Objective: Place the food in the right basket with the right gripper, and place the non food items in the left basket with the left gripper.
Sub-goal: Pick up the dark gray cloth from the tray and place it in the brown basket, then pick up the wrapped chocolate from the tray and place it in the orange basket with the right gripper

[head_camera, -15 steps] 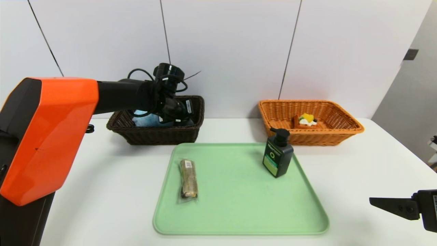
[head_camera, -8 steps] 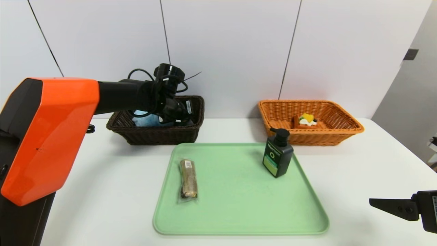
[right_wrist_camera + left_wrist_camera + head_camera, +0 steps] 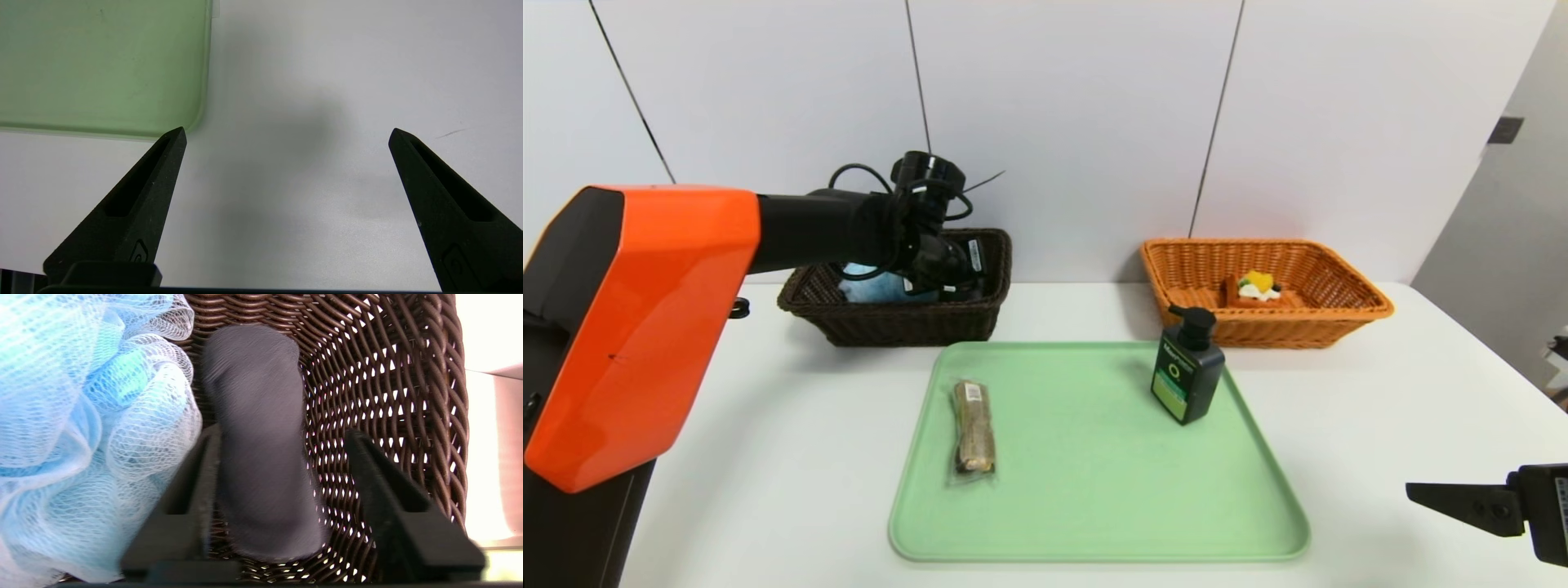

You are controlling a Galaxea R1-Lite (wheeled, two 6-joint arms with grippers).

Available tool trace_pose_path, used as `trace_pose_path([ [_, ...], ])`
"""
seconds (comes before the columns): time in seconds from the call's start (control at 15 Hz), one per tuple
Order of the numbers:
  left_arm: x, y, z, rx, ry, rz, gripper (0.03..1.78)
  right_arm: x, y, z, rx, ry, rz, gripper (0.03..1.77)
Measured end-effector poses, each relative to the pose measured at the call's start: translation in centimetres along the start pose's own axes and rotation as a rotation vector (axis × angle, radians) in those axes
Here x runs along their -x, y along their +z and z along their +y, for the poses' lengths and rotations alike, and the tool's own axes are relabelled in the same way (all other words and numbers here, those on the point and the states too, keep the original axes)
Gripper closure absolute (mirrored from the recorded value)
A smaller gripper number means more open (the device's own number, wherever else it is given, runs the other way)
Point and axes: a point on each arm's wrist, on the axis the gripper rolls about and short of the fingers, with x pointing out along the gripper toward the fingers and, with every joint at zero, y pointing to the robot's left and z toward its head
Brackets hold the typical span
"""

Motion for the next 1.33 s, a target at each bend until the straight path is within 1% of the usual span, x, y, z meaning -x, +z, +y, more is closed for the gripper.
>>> trace_pose_path([
  [0.13,0.4,0.3,-0.1,0.0,-0.005,-0.009,0.55,0.0,-0.1,0.0,0.0,-0.001,0.002,0.09],
  [0.27,1.9,1.2,-0.4,0.003,-0.021,-0.04,0.45,0.1,-0.2,0.0,-0.006,0.0,-0.002,0.09],
  [0.4,4.8,2.4,-1.2,-0.014,-0.058,-0.09,0.37,0.2,-0.2,0.0,-0.024,0.0,-0.005,0.09],
  [0.53,8.7,3.2,-3.1,-0.05,-0.124,-0.14,0.31,0.2,-0.2,0.0,-0.027,0.001,-0.008,0.09],
  [0.67,12.6,3.2,-4.8,-0.071,-0.185,-0.158,0.27,0.3,-0.1,0.0,-0.026,0.0,-0.025,0.09],
  [0.73,14.2,2.9,-5.3,-0.077,-0.203,-0.143,0.25,0.4,0.1,0.0,-0.028,0.002,-0.043,0.09],
  [0.8,15.8,2.3,-5.6,-0.081,-0.214,-0.111,0.23,0.5,0.3,0.0,-0.029,0.006,-0.07,0.09],
  [1.0,18.5,-0.2,-5.0,-0.11,-0.218,-0.002,0.19,0.9,0.3,0.1,-0.028,0.016,-0.102,0.09],
  [1.2,19.5,-4.2,-3.2,-0.168,-0.164,0.11,0.16,1.1,0.0,0.0,-0.028,0.017,-0.109,0.09],
  [1.33,20.3,-5.9,-2.2,-0.187,-0.111,0.133,0.15,1.1,0.0,0.0,-0.029,0.014,-0.111,0.09],
])
